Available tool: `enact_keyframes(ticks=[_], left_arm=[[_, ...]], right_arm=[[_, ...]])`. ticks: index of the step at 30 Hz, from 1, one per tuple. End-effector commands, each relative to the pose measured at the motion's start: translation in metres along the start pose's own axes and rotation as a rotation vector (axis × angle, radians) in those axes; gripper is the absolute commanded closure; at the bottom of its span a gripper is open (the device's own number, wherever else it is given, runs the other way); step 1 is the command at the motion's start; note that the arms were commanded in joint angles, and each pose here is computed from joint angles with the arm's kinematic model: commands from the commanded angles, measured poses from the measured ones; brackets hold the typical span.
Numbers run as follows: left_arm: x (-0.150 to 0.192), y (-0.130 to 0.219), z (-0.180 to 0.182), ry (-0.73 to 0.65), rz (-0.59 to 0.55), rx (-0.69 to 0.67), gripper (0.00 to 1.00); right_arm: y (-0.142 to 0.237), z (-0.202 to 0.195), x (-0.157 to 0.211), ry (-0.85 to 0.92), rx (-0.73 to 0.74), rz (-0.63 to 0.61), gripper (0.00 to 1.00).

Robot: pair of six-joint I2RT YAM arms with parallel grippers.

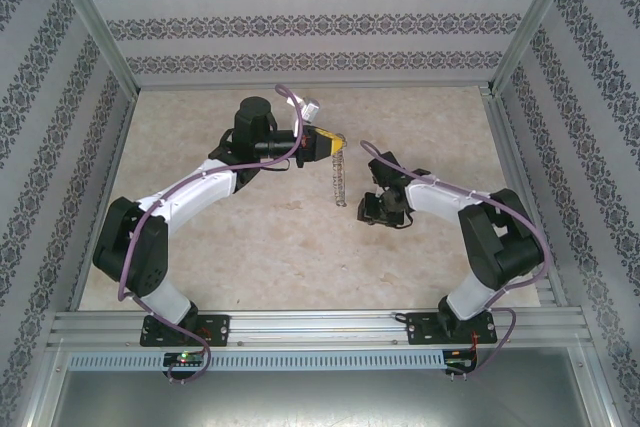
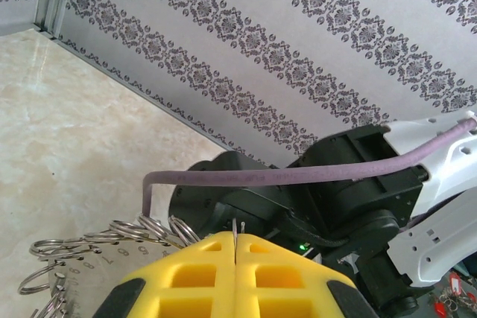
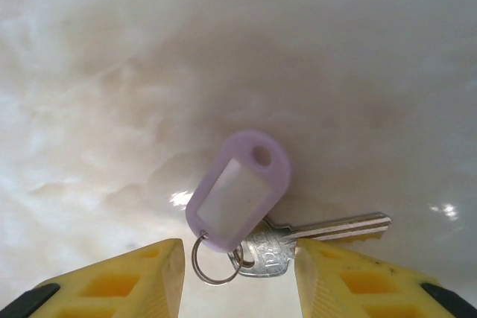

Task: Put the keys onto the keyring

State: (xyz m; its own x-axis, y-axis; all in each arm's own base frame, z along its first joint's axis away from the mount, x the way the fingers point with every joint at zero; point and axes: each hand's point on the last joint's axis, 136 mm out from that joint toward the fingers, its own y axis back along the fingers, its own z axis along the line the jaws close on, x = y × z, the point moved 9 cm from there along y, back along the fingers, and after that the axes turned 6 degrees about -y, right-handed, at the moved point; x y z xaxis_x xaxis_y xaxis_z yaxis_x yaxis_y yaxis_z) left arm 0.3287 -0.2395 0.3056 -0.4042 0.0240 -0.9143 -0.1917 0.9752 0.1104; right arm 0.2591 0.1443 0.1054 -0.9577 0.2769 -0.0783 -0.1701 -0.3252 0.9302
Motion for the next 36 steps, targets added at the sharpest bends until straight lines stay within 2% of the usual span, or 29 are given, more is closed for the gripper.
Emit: enact_keyframes(ticks=[1,4,7,12,20,36], left_arm=[[-0.018,0.007,-0.02,-0.092,-0.058,0.032,1.0],[-0.018,0.009,-0.022,-0.096,-0.059,0.03,1.0],[-0.019,0.011,-0.025,-0.104,-0.061,0.027,1.0],[-0.02,0.017,-0.031,-0.123,-0.053,0.003,1.0],[-0.021,0.037,-0.038,-0.144,-0.057,-0.057,1.0],[-0.02,0.042,-0.043,-0.143,-0.068,-0.07,1.0]], right_arm=[[0.012,0.016,0.006,-0.037,-0.128,-0.022,0.55],[0.029,0.015,0.006,0.023,-0.055,-0.098,0.55],[0.034,0.012,0.008,0.11,0.041,-0.117,0.55],[0.025,0.015,0.017,0.29,0.178,-0.122,0.54],[0.003,0.034,0.026,0.47,0.281,-0.106,0.56],[-0.016,0.038,0.023,0.527,0.359,-0.095,0.66]])
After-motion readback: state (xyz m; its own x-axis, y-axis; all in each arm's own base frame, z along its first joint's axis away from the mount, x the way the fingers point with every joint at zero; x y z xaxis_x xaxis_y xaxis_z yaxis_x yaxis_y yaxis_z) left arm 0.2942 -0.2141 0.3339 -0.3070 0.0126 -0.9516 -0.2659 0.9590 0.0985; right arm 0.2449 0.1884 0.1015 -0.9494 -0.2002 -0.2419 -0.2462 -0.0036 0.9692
